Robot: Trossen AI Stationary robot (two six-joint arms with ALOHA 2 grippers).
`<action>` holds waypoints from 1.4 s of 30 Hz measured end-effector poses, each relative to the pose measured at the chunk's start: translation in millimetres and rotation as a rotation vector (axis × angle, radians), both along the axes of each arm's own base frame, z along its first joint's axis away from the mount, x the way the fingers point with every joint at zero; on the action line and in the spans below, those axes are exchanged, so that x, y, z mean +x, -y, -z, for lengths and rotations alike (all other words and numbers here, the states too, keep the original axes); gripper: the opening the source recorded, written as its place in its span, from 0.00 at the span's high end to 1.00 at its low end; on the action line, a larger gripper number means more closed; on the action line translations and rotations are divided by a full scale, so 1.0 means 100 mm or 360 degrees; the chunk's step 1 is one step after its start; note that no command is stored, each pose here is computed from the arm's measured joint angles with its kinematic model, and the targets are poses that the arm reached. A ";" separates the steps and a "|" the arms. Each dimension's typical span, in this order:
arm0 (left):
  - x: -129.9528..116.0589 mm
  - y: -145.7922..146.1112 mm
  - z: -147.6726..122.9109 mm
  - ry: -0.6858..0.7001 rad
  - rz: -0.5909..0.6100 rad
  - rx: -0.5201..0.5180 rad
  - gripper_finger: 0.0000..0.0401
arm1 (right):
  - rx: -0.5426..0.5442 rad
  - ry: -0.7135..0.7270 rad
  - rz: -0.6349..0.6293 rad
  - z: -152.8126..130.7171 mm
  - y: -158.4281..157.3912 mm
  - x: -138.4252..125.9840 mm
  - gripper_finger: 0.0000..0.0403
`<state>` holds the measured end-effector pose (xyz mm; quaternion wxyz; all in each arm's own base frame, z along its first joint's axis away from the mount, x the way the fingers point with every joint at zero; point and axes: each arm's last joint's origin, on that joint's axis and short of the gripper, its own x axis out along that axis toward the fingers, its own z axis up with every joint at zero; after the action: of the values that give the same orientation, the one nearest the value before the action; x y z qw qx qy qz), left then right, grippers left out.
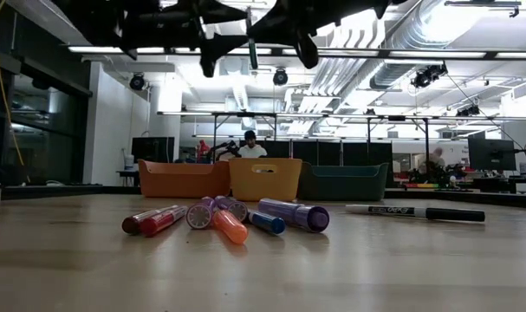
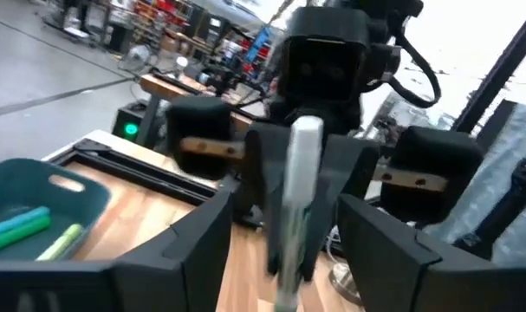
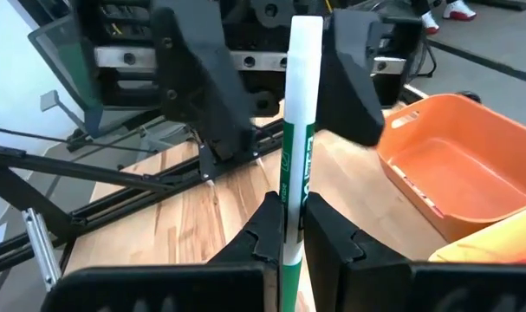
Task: Pick & Place Markers
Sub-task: Put the green marker into the orange bin
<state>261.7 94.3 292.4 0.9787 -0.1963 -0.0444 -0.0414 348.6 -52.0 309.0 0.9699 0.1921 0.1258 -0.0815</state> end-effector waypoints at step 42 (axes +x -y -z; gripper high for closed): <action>0.16 -0.02 0.01 -0.0116 0.0067 0.0000 0.93 | -0.0002 -0.0073 0.0024 0.07 0.01 0.02 0.96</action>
<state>278.2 96.4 291.0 0.9785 -0.1987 -0.0046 -0.0546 350.2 -52.6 301.8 0.9663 0.1904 0.1464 -0.0931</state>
